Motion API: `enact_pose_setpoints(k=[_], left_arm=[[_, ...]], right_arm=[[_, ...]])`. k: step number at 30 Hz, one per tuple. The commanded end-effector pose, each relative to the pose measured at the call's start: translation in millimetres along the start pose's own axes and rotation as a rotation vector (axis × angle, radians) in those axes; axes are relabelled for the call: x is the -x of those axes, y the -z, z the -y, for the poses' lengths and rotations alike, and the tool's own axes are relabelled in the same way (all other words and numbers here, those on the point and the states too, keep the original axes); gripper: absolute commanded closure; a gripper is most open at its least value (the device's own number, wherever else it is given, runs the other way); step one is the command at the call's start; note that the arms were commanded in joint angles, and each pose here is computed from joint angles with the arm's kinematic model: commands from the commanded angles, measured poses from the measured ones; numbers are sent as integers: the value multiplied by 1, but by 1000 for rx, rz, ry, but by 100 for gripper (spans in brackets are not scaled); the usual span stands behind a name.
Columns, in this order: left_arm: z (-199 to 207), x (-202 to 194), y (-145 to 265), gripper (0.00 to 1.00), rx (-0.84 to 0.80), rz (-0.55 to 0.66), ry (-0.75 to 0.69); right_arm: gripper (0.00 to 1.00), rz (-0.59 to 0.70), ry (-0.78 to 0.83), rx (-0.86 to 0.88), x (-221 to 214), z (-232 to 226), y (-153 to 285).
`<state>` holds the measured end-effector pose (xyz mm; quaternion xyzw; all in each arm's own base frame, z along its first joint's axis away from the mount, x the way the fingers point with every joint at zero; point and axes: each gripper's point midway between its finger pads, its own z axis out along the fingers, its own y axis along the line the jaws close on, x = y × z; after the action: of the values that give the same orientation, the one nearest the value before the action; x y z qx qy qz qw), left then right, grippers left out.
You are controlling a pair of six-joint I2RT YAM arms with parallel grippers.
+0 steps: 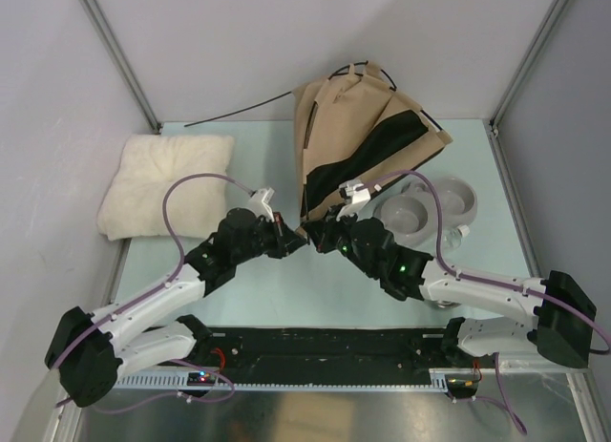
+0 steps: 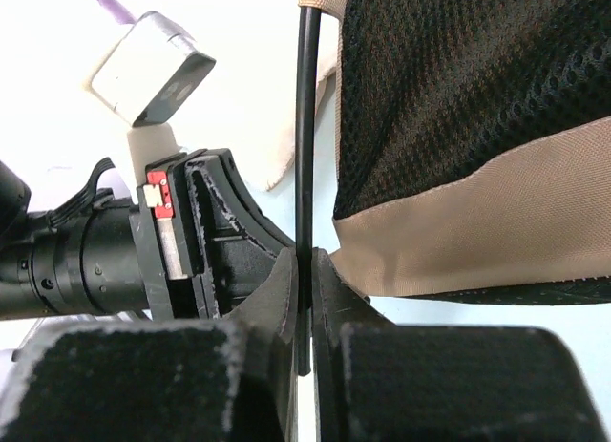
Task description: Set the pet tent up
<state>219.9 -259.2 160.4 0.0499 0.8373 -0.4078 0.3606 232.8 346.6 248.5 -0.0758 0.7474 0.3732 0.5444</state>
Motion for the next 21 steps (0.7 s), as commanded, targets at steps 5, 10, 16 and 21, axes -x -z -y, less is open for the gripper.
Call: enact_pose_setpoints(k=[5, 10, 16, 21], left_arm=[[-38, -52, 9, 100, 134, -149, -161], [-36, -52, 10, 100, 129, -145, -181], [-37, -56, 14, 100, 124, -142, -168], [-37, -45, 20, 100, 115, -58, -184]], right_arm=[[100, 322, -118, -11, 104, -4, -10], [100, 325, -116, 49, 106, -11, -19], [100, 355, -129, 66, 112, -8, -30], [100, 381, -138, 80, 126, -9, -34]])
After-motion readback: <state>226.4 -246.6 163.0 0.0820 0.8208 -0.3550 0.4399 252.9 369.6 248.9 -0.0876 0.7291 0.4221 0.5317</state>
